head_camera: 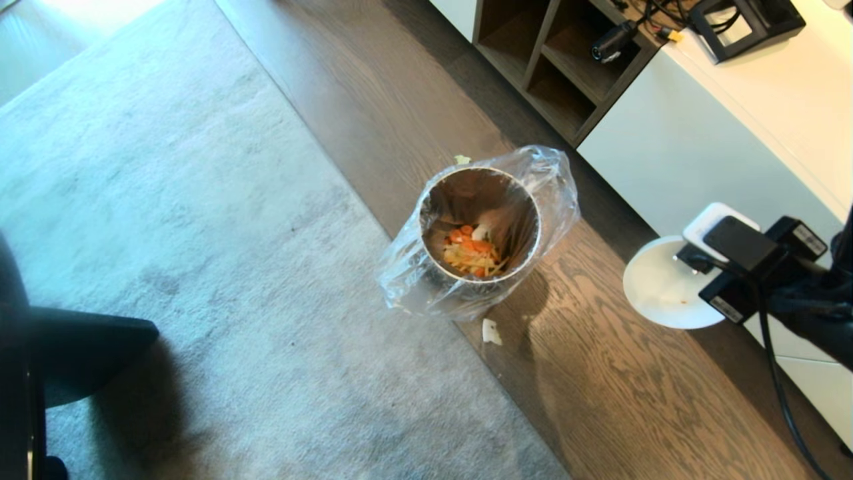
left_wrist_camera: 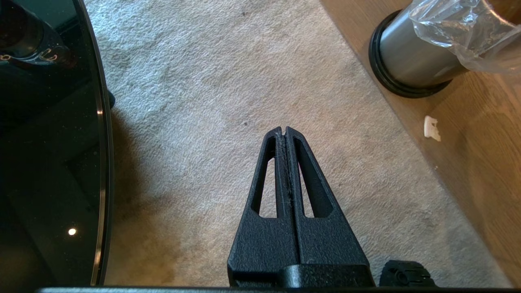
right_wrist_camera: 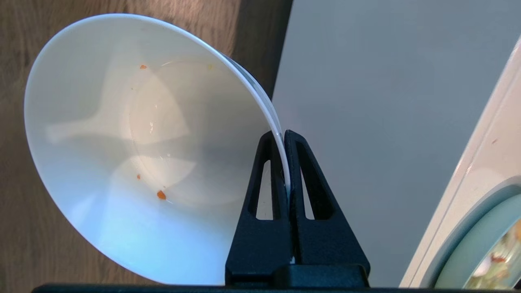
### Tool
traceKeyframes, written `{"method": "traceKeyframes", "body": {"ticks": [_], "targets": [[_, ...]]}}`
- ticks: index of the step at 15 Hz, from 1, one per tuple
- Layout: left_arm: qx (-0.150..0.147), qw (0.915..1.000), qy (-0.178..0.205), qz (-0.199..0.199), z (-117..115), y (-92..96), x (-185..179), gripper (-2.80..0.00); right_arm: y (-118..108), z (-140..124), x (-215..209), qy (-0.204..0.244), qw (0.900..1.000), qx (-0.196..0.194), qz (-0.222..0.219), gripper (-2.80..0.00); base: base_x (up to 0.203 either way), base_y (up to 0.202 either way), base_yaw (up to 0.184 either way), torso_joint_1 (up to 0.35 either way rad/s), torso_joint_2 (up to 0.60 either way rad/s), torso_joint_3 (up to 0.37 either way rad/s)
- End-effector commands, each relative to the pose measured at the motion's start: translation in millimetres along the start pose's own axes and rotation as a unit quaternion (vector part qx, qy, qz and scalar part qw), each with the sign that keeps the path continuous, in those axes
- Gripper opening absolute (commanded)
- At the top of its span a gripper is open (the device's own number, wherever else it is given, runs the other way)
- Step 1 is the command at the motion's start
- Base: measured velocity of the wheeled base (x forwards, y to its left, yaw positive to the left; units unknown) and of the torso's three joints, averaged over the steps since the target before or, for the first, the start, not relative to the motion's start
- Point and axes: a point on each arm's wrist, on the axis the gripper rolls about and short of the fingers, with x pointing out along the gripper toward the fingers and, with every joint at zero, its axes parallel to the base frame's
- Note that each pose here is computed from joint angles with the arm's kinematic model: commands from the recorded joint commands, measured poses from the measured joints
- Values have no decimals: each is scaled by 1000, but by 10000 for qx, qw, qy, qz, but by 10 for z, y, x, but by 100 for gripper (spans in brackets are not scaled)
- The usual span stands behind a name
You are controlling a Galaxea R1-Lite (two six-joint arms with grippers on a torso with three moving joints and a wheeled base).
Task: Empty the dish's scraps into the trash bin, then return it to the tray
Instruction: Put the bowl back to the table
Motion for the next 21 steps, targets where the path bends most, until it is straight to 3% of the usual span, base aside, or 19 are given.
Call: {"method": "traceKeyframes", "body": {"ticks": [1, 3, 6, 10, 12, 14, 21], "targets": [[-8, 10000, -4, 3, 0, 0, 0, -280, 58, -199, -286, 192, 9996, 5, 182, -280, 0, 0, 0, 0, 0, 0], [-7, 10000, -4, 3, 0, 0, 0, -280, 186, -389, -489, 521, 9968, 130, 589, -280, 0, 0, 0, 0, 0, 0], [-8, 10000, -4, 3, 0, 0, 0, -280, 392, -683, -774, 1113, 9854, 689, 1091, -280, 0, 0, 0, 0, 0, 0], [-8, 10000, -4, 3, 0, 0, 0, -280, 524, -1048, -1202, 1402, 9697, 1563, 1251, -280, 0, 0, 0, 0, 0, 0], [-7, 10000, -4, 3, 0, 0, 0, -280, 586, -1173, -1362, 1245, 9555, 2322, 1326, -280, 0, 0, 0, 0, 0, 0], [-1, 10000, -4, 3, 0, 0, 0, -280, 644, -1247, -1504, 945, 9454, 2831, 1307, -280, 0, 0, 0, 0, 0, 0], [-5, 10000, -4, 3, 0, 0, 0, -280, 837, -1414, -1939, -116, 9308, 3577, 746, -280, 0, 0, 0, 0, 0, 0]]}}
